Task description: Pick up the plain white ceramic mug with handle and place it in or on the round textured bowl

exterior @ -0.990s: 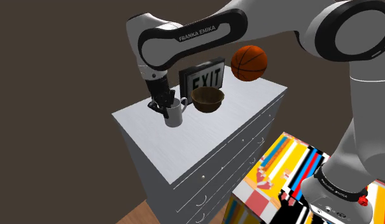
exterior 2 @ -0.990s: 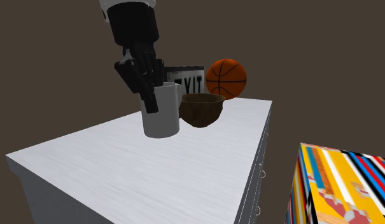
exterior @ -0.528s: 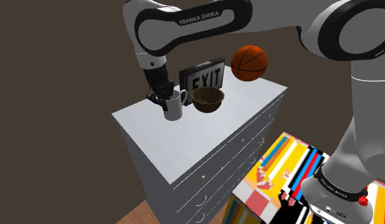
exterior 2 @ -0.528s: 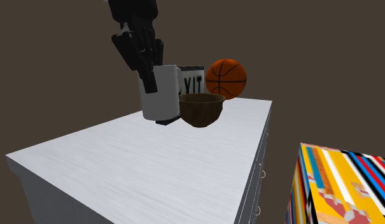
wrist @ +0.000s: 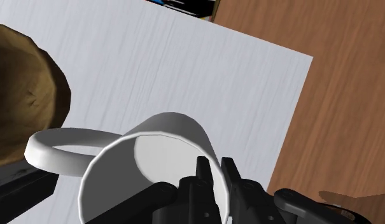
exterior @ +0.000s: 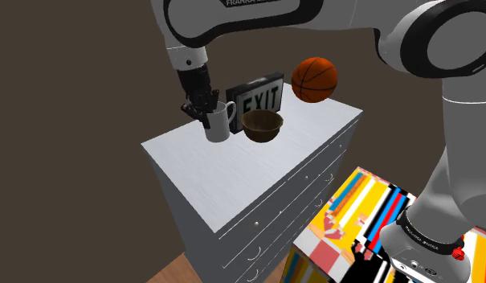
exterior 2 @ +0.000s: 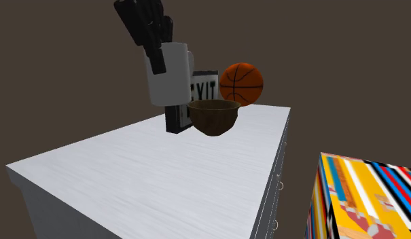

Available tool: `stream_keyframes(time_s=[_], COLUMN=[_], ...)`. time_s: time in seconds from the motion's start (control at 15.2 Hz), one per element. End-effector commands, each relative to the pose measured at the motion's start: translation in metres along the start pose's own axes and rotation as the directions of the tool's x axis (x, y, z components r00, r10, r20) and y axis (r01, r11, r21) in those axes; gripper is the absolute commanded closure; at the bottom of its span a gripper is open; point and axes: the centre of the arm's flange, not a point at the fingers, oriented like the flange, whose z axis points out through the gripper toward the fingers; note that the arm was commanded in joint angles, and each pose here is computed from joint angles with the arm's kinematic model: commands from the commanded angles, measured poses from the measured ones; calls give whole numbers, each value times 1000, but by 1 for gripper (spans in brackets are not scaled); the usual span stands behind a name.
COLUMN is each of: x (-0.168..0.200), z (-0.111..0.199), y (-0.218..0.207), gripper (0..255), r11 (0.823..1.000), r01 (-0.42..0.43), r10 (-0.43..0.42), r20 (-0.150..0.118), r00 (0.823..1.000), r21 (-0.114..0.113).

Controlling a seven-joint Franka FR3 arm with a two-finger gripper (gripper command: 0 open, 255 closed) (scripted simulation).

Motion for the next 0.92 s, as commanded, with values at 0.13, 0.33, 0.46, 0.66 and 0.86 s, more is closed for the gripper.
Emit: stream_keyframes(time_s=[0.13, 0.33, 0.46, 0.66, 0.86], x=[-5, -9, -14, -23, -31], z=[-21, -29, -30, -31, -32], y=[0, 14, 39, 78, 117], gripper=[255, 255, 255, 255, 255], r11=[1000, 1000, 1000, 1000, 1000], r01=[0, 0, 0, 0, 0], r10=[0, 0, 0, 0, 0], r20=[1, 1, 1, 1, 1], r00=[1000, 1000, 1000, 1000, 1000], r21=[0, 0, 0, 0, 0])
